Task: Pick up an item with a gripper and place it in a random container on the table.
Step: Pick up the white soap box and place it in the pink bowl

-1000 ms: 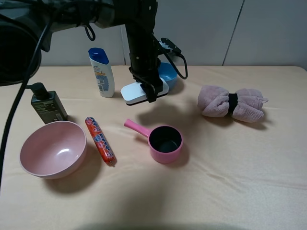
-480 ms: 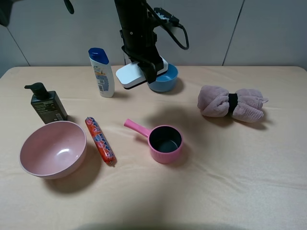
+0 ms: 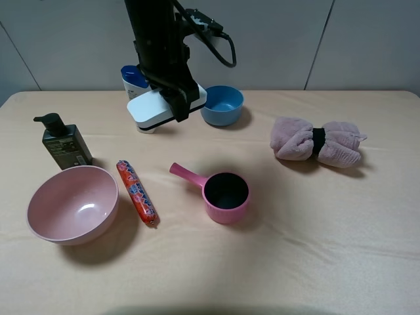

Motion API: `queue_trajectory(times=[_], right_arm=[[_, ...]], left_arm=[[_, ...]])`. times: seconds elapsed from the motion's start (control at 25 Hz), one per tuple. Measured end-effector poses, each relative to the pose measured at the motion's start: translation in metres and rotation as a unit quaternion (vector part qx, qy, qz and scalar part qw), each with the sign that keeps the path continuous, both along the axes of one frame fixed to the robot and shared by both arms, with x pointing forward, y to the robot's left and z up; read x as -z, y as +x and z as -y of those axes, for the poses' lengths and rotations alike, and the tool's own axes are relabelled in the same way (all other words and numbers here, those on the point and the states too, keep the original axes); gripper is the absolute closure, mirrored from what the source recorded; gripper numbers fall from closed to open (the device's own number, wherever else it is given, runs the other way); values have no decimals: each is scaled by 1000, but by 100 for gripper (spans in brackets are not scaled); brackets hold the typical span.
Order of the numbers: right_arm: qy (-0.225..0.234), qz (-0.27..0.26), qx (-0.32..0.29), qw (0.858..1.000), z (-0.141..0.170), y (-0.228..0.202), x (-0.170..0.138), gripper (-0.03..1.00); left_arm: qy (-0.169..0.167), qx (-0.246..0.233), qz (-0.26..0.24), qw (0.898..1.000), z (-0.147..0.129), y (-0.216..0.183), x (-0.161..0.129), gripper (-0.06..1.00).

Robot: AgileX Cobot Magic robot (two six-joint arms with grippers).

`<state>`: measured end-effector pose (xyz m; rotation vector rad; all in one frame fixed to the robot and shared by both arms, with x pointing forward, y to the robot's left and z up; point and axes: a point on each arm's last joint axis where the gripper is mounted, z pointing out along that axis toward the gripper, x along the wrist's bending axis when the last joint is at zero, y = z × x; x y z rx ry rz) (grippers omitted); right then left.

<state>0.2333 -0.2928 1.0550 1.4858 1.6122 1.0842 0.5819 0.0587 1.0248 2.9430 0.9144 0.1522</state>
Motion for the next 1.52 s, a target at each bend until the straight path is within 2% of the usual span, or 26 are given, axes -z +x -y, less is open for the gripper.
queue_trajectory(times=[0.6,1.0,1.52], right_arm=[[0,0,0,1000,0,0,0,27],[0,0,0,1000,0,0,0,27],[0,0,0,1000,0,0,0,27]], left_arm=[[24,-20,-38,999,-40,-56,-6,35],[47,-39,-62,996,-68,-93,0,35],[46,-85,1,995,-108,-135,6,35]])
